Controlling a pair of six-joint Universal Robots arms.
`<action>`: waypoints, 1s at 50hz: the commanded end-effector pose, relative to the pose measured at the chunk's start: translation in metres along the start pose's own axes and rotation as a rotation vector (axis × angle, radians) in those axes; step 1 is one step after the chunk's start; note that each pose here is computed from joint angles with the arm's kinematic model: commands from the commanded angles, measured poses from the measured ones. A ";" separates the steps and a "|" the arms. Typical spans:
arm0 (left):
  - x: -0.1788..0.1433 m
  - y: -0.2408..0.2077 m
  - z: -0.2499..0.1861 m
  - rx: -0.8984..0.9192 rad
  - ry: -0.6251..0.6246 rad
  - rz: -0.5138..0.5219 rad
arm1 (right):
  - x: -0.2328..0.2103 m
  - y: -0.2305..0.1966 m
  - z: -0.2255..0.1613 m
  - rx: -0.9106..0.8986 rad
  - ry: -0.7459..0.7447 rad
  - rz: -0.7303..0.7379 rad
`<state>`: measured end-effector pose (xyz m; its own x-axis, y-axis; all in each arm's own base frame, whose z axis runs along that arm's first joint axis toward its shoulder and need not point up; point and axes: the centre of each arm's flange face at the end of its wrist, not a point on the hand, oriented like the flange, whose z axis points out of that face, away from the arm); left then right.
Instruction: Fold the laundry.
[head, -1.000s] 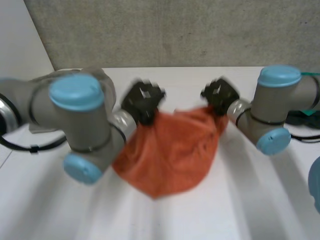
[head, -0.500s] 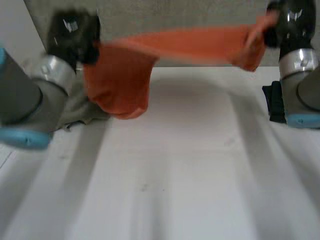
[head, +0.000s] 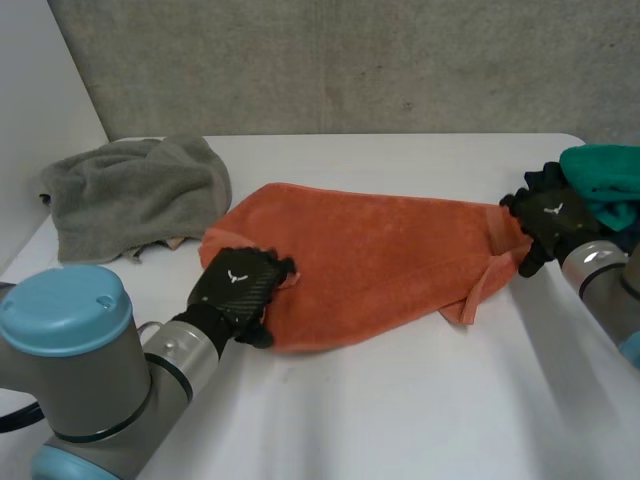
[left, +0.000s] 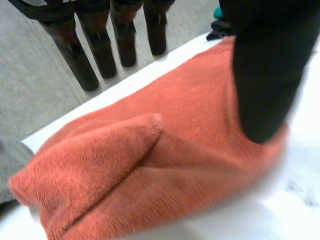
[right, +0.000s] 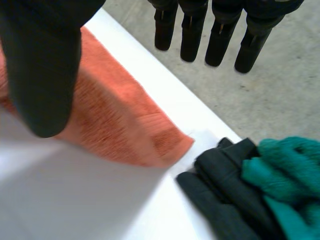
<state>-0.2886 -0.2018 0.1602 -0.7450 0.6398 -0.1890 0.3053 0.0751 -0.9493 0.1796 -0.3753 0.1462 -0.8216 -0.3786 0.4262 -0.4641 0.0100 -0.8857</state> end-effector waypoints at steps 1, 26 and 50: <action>-0.006 -0.022 -0.011 0.034 -0.020 0.004 | 0.017 -0.034 -0.011 0.018 0.034 0.014; -0.072 -0.036 0.000 0.086 -0.105 -0.037 | -0.060 -0.018 -0.109 -0.026 -0.334 -0.238; -0.080 -0.022 0.012 0.032 -0.100 -0.057 | -0.079 0.017 -0.062 0.047 -0.300 -0.277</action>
<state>-0.2410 -0.2628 0.1947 -0.8217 0.5489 -0.1534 0.2387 0.0870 -0.9672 0.2142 -0.2780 0.1061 -0.5133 -0.6571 0.5520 -0.6471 -0.1262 -0.7519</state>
